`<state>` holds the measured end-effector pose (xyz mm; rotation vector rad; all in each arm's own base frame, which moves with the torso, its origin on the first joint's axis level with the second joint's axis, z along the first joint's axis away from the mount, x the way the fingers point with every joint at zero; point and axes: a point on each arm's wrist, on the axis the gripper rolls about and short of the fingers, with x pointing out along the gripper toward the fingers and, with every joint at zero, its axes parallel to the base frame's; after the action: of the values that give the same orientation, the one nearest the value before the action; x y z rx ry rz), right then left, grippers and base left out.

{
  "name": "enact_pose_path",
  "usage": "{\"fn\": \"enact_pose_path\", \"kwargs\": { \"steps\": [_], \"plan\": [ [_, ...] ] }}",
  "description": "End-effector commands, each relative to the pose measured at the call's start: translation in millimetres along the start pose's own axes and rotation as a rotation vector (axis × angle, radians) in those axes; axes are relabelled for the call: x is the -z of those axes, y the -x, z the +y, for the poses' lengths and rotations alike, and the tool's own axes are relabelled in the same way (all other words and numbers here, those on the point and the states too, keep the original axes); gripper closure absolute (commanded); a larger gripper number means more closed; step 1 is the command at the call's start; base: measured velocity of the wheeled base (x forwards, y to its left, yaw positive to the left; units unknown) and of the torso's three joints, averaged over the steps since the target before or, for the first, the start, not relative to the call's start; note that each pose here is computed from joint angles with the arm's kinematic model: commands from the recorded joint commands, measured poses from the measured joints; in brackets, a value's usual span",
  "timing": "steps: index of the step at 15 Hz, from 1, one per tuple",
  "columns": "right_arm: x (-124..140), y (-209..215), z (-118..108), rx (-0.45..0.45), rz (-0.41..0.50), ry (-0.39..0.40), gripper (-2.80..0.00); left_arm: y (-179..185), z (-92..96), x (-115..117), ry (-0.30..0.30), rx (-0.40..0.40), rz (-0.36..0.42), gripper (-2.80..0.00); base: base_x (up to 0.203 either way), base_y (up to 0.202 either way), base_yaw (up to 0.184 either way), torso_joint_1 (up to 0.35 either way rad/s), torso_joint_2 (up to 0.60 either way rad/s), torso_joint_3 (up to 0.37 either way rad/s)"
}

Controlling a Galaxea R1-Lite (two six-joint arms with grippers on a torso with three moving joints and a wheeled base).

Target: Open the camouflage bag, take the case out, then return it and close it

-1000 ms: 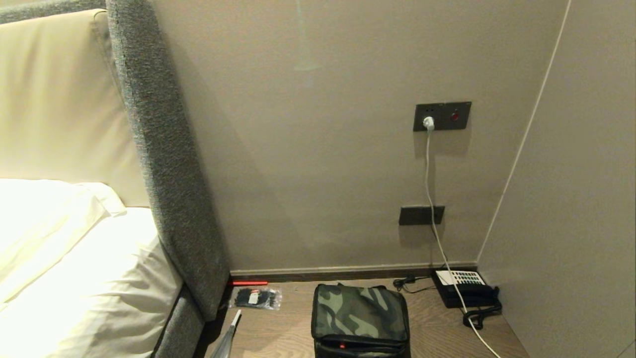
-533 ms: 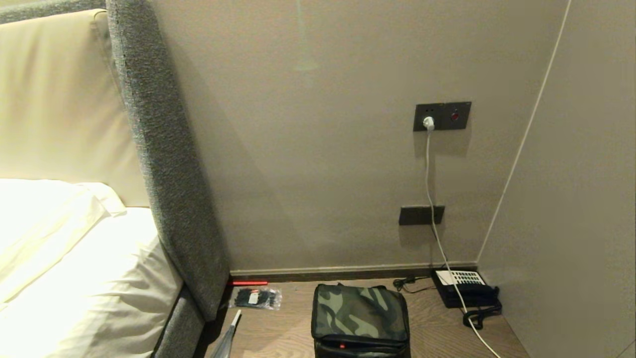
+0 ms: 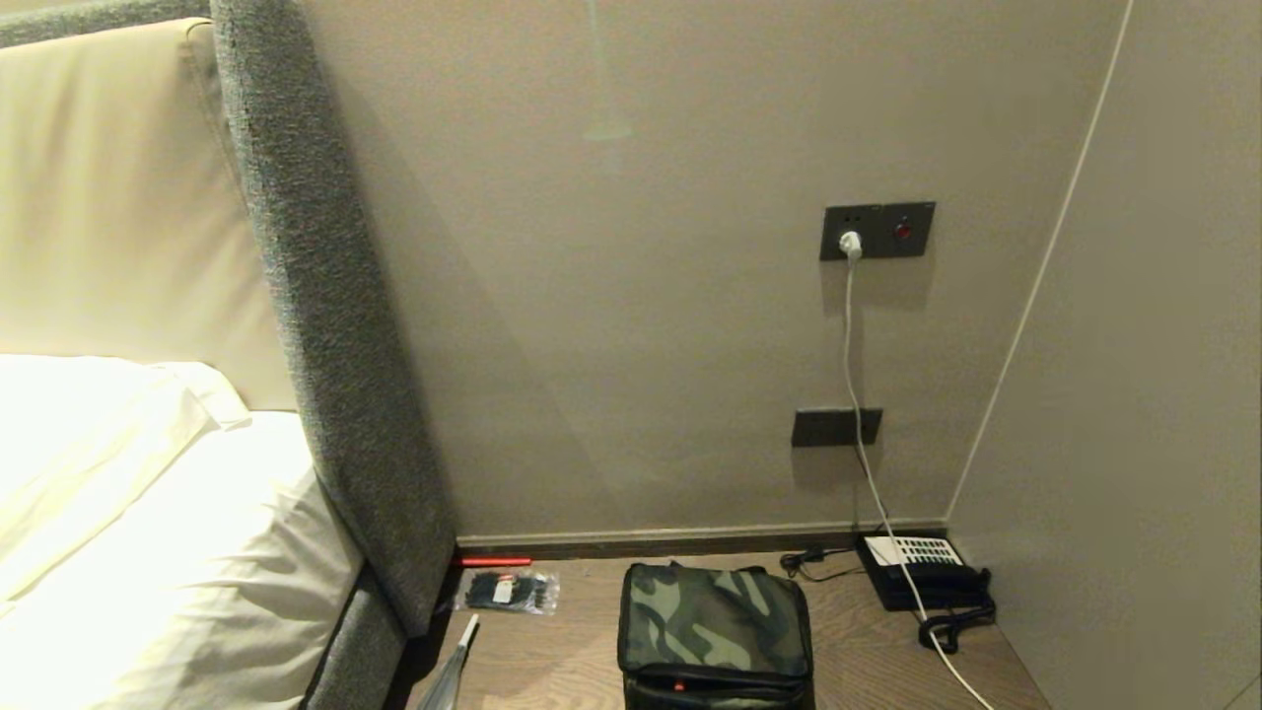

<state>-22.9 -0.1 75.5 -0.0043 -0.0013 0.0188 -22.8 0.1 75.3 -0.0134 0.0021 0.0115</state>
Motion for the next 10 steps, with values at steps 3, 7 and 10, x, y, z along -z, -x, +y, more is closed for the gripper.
{"fn": "enact_pose_path", "kwargs": {
  "steps": [3,7,10],
  "plan": [
    [0.1,0.4,0.0,-0.001,-0.005,0.000,0.00,-0.1,0.0,0.9,0.000,-0.001,0.001,0.00,0.000,0.000,0.000,0.000,0.00,0.000],
    [0.0,0.4,0.0,-0.001,-0.006,0.000,0.00,-0.1,0.0,0.9,0.001,-0.001,0.001,0.00,0.000,0.000,0.000,0.000,0.00,0.000],
    [0.0,0.4,0.0,0.000,-0.006,0.000,0.00,-0.1,0.0,0.9,0.000,-0.001,0.001,0.00,0.000,0.000,0.000,0.000,0.00,0.000]
  ]
}}
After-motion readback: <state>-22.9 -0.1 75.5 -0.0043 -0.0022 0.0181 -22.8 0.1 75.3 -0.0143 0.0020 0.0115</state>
